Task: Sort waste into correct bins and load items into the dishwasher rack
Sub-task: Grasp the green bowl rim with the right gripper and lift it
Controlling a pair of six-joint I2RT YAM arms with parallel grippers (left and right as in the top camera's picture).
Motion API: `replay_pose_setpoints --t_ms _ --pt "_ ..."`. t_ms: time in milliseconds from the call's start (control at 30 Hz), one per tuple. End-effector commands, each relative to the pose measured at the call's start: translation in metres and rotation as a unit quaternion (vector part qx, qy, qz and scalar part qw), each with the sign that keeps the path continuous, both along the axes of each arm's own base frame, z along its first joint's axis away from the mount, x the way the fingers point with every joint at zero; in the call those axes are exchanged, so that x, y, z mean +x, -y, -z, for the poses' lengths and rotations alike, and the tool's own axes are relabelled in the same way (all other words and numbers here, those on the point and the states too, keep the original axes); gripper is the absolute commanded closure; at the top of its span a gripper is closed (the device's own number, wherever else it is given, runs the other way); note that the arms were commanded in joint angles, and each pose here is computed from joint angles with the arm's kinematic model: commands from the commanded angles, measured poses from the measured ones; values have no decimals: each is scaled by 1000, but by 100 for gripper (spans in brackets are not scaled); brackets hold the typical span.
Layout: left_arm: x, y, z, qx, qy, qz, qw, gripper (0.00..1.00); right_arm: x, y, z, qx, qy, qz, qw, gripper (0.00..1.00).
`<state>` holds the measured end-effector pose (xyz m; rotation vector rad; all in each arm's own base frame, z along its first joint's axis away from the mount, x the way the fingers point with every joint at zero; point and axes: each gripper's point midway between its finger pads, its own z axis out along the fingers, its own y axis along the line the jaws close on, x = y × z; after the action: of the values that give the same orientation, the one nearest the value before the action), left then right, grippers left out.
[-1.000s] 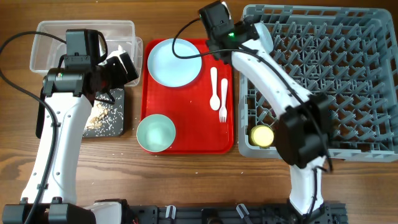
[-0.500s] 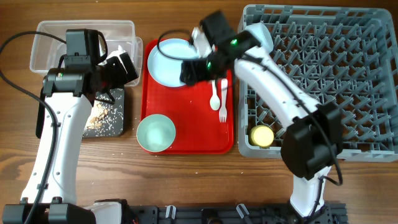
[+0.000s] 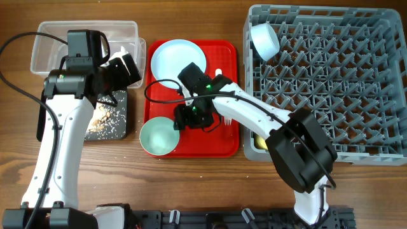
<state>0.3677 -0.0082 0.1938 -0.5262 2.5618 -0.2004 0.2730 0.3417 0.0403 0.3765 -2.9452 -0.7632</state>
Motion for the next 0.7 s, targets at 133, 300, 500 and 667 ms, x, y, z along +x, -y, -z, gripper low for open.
replay_pose_setpoints --t_ms 133,300,500,667 --pt "2 -1 -4 8 5 2 1000 0 3 3 24 -25 -21 39 999 54" --pt "2 -1 -4 8 5 2 1000 0 3 1 25 -23 -23 38 999 62" --pt "2 -1 -4 8 5 2 1000 0 5 -1 24 -16 -23 40 999 96" --pt "2 -1 -4 8 5 2 1000 0 13 0 16 -6 -16 43 999 96"
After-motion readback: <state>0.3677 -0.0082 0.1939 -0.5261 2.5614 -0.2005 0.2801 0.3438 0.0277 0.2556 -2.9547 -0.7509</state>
